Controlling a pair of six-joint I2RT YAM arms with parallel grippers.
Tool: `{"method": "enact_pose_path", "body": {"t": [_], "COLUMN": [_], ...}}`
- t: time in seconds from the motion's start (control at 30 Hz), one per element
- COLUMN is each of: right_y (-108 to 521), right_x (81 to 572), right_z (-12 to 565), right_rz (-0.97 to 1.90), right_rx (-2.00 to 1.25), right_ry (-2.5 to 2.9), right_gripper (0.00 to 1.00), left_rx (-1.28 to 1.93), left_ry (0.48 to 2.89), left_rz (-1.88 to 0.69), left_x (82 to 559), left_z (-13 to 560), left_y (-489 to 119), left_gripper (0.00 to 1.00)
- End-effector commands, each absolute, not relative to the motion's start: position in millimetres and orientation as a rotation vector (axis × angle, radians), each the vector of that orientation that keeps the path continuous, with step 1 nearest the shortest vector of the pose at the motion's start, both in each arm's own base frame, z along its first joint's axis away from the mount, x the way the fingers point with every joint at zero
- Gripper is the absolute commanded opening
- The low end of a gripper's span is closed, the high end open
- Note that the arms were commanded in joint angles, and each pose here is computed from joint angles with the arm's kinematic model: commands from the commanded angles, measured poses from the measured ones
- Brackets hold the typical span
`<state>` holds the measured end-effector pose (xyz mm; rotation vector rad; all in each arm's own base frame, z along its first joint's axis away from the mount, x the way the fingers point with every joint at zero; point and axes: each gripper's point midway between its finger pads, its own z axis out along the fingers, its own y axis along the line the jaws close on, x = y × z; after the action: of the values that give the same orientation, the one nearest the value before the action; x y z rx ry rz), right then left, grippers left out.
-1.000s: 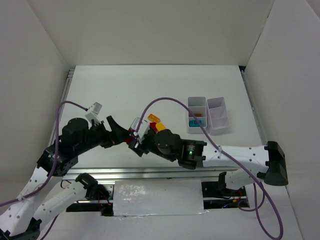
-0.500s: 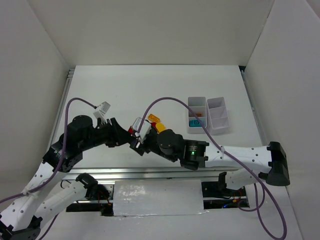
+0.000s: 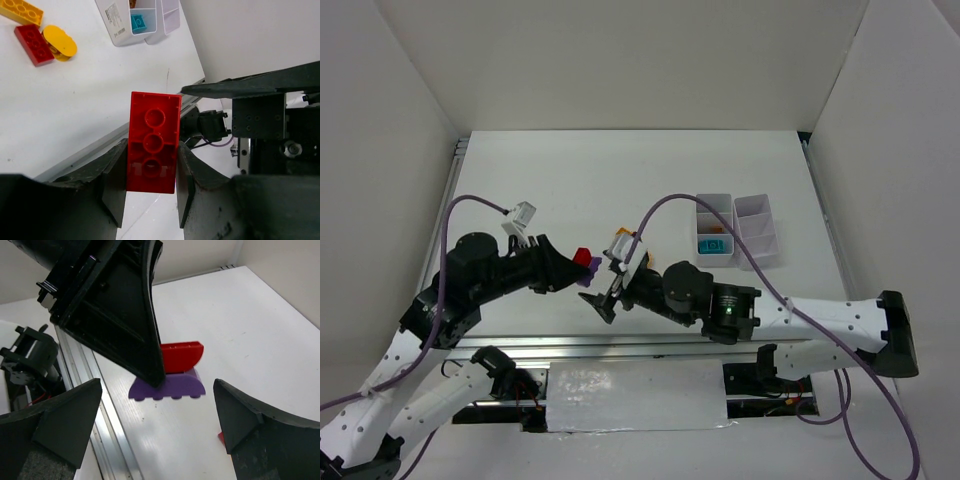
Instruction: Sort the legos into containers by color
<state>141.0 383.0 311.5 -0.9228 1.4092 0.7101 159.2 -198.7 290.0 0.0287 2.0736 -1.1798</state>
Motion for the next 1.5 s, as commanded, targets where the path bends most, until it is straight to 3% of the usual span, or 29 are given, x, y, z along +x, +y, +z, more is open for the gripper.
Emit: {"method": "enact_pose_path", "body": {"t": [0.0, 0.27, 0.43, 0.6, 0.9, 0.97, 1.03, 1.2, 1.37, 1.47], "right_y": [366.6, 317.0, 321.8, 343.0, 353.5, 351.0, 348.5, 334.7, 330.7, 331.0], "right_x": [131.0, 124.8, 96.2, 92.2, 97.4, 96.3, 95.8, 92.9, 90.5, 86.6], "right_z": [335.7, 369.1, 401.0, 408.9, 396.1, 395.2, 394.4, 394.3, 391.5, 389.5], "right_rz": [0.839, 1.205, 1.485, 1.540, 1.539, 1.538, 1.530, 1.536, 1.549, 1.562], "right_rx": [-0.828, -0.578, -0.699, -0.776, -0.781, -0.784, -0.786, -0.782, -0.806, -0.841], "right_ry": [1.397, 1.436, 1.353, 1.367, 1.382, 1.370, 1.362, 1.328, 1.324, 1.318], "right_gripper": [1.00, 1.00, 1.00, 0.94, 0.57, 0.35, 0.26, 0.33, 0.34, 0.50], "left_rx": [0.096, 0.366, 0.521, 0.622, 0.636, 0.635, 0.640, 0.655, 0.671, 0.673], "left_ry": [1.920, 1.757, 1.651, 1.617, 1.609, 1.611, 1.599, 1.557, 1.529, 1.512], "left_rz": [-1.171, -1.305, -1.430, -1.544, -1.554, -1.547, -1.551, -1.565, -1.584, -1.588], "left_x": [161.4, 135.3, 115.4, 99.0, 95.5, 96.4, 95.0, 89.7, 85.0, 82.5], "left_z": [329.4, 357.6, 370.1, 371.9, 372.2, 372.3, 374.2, 379.8, 383.9, 387.8], "left_y": [-194.9, -211.6, -223.4, -231.3, -230.9, -230.7, -230.7, -229.2, -228.5, -227.3], "left_gripper": [0.00, 0.00, 0.00, 0.00, 0.00, 0.00, 0.00, 0.00, 0.00, 0.00]}}
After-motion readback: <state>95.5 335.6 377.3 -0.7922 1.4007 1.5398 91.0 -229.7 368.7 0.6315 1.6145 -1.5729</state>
